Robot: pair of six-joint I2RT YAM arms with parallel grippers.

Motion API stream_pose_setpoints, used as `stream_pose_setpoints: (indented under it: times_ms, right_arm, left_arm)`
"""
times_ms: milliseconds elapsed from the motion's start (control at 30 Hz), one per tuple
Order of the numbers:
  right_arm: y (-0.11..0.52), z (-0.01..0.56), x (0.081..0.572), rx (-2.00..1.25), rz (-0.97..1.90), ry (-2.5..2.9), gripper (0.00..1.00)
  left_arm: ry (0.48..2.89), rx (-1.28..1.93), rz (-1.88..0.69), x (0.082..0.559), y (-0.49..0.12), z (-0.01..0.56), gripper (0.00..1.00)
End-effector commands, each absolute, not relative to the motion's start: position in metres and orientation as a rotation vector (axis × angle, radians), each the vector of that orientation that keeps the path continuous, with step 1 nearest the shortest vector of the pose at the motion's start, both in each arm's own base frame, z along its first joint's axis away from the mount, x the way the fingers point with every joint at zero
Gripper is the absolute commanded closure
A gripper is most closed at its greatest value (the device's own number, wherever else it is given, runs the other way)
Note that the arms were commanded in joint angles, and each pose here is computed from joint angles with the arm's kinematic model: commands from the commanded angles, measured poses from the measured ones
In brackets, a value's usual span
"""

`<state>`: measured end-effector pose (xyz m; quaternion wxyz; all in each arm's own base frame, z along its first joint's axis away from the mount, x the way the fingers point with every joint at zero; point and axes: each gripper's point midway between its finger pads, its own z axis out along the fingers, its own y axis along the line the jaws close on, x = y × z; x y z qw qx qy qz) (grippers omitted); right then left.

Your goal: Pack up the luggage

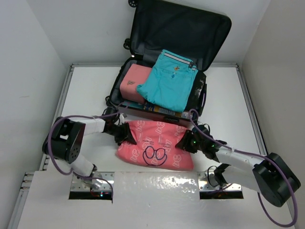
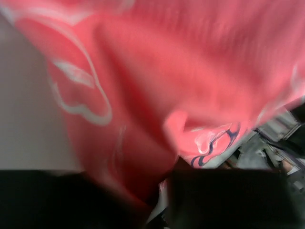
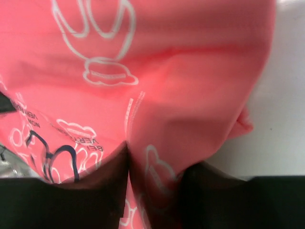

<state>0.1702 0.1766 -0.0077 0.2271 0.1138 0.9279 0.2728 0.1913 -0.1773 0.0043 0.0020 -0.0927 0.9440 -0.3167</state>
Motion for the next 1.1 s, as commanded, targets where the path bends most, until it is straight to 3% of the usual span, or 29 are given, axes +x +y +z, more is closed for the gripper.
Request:
stream_pose_setpoints:
  times_ms: [0,33,67,100,200,433,833,933,967,1000,1033,1067]
  right_arm:
    - [0.156,-0.04,0.135,0.353,0.648,2.709,0.78]
    - [0.157,-0.039,0.136,0.352,0.651,2.703,0.89]
    - [0.159,-0.035,0.14,0.347,0.661,2.686,0.98]
    - [0.16,-0.031,0.143,0.334,0.662,2.676,1.0]
    - [0.155,-0.016,0.142,0.226,0.575,2.73,1.0]
    - [0.179,0.051,0.155,-0.087,0.588,2.678,1.0]
    - [0.22,0.193,0.175,-0.215,0.732,2.44,1.0]
    - [0.218,0.241,0.196,-0.183,0.693,2.336,1.0]
    - [0.216,0.271,0.208,-0.18,0.679,2.266,1.0]
    - [0.21,0.266,0.221,-0.172,0.586,2.299,1.0]
    - [0.205,0.274,0.233,-0.206,0.534,2.287,1.0]
    - [0.192,0.298,0.252,-0.153,0.491,2.251,1.0]
  left_arm:
    - [2.94,-0.257,-0.84,0.2,-0.167,-0.028,0.93]
    - [2.921,-0.251,-0.858,0.204,-0.169,-0.024,1.0]
    - [2.906,-0.224,-0.867,0.206,-0.17,-0.017,1.0]
    - [2.887,-0.191,-0.88,0.209,-0.172,-0.01,1.0]
    - [2.779,-0.037,-0.906,0.225,-0.176,0.038,1.0]
    - [2.622,0.154,-1.0,0.203,-0.178,0.108,1.0]
    - [2.487,0.396,-0.817,0.191,-0.154,0.204,1.0]
    - [2.359,0.415,-0.766,0.216,-0.155,0.253,1.0]
    - [2.37,0.418,-0.754,0.23,-0.158,0.256,1.0]
    - [2.289,0.415,-0.732,0.249,-0.16,0.29,1.0]
    - [2.317,0.406,-0.732,0.271,-0.164,0.288,1.0]
    - [2.228,0.401,-0.723,0.291,-0.165,0.324,1.0]
